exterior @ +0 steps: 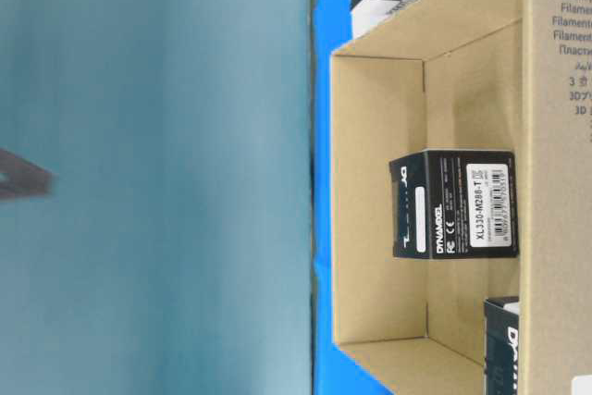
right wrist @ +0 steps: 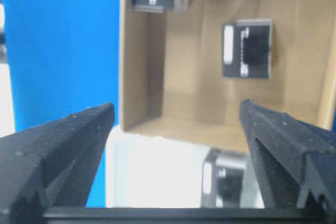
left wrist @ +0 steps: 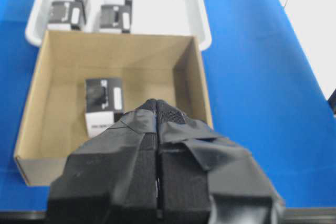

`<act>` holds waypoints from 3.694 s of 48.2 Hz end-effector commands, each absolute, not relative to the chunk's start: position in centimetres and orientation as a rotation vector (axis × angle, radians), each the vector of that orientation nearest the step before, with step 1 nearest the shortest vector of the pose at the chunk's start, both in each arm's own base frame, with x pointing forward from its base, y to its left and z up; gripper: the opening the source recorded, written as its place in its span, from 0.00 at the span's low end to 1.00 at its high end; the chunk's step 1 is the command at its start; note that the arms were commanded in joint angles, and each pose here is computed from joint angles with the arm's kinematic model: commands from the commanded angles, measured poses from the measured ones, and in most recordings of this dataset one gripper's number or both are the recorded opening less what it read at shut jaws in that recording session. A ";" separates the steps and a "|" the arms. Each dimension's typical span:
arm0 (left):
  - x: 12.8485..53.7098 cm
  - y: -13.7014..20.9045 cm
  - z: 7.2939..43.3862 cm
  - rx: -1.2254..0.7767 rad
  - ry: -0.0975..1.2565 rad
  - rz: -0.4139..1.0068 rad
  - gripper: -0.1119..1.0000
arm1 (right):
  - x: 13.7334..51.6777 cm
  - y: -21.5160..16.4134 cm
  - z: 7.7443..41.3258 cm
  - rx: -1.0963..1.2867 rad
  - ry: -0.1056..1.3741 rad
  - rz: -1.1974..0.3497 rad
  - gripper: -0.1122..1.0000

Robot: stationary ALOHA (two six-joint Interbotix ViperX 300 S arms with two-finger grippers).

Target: Pick the box from inside the cardboard box.

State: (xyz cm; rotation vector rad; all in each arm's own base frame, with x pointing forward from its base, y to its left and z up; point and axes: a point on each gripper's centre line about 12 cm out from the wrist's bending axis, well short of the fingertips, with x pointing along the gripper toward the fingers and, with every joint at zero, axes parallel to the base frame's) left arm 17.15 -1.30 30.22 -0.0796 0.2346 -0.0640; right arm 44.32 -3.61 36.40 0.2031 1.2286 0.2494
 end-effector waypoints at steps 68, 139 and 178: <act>17.4 -1.3 31.2 -0.079 0.210 -0.066 0.04 | 46.7 -3.4 20.0 -0.006 1.262 0.074 0.99; 17.5 -1.3 31.0 -0.079 0.218 -0.066 0.04 | 47.5 -1.9 12.0 0.008 1.304 0.121 0.89; 17.2 -1.3 31.5 -0.078 0.202 -0.067 0.04 | 43.0 -0.7 31.8 0.056 1.167 0.113 0.64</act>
